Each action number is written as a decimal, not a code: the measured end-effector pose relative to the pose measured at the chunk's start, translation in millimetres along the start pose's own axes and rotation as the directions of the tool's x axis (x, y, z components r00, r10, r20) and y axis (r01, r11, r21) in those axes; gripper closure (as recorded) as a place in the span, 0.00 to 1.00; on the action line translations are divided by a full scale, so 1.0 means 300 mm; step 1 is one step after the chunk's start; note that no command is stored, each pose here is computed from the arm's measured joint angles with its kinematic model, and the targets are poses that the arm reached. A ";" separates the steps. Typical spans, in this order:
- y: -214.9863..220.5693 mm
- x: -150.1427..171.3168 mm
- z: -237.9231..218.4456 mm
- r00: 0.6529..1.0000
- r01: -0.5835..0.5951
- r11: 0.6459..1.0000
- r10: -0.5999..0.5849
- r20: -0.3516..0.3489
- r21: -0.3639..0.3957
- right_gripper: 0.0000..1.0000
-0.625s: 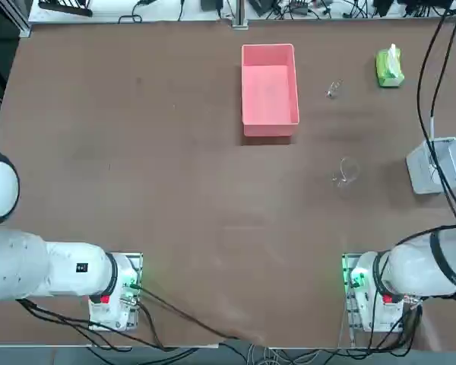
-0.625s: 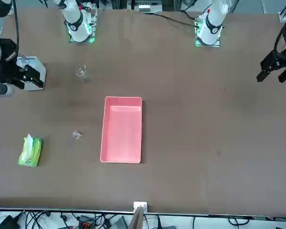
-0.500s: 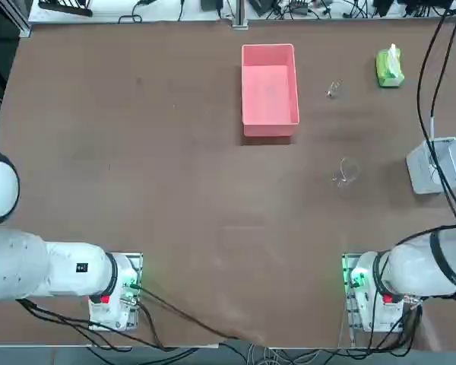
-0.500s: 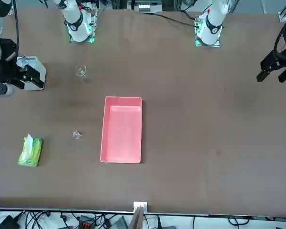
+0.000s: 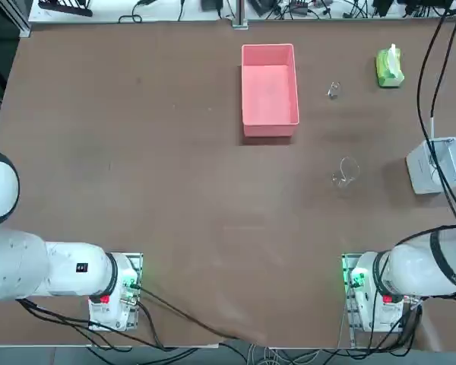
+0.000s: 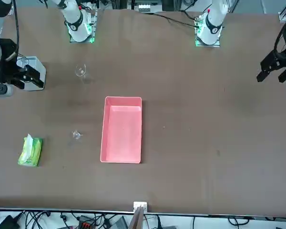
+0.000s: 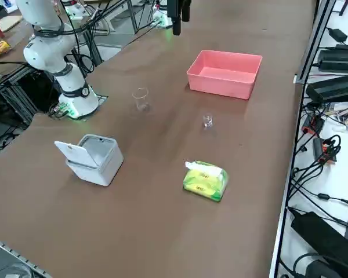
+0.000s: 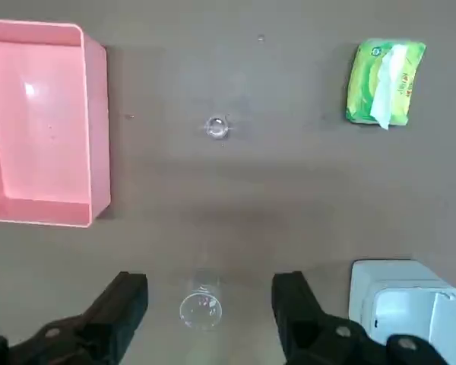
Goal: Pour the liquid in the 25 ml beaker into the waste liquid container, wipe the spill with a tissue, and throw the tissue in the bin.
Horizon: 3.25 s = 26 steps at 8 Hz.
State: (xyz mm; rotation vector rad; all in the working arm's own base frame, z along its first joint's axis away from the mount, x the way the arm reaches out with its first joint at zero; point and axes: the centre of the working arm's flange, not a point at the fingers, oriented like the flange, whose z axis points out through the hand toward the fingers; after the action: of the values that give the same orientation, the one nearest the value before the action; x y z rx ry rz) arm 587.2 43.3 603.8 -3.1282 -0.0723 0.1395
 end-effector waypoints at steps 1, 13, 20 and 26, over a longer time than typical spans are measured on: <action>-0.008 0.011 0.044 0.999 0.004 1.000 -0.004 0.034 -0.001 0.00; 0.069 0.254 0.603 0.819 0.569 0.821 -0.562 -0.110 0.041 0.00; 0.267 0.238 0.745 0.442 0.893 0.430 -0.784 -0.436 0.131 0.00; 0.456 0.188 1.165 0.295 0.954 0.251 -0.687 -0.665 0.164 0.00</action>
State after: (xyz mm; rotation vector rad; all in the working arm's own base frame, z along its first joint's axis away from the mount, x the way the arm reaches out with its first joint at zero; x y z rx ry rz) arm 618.5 -88.1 249.1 -1.9772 -1.4419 -0.5283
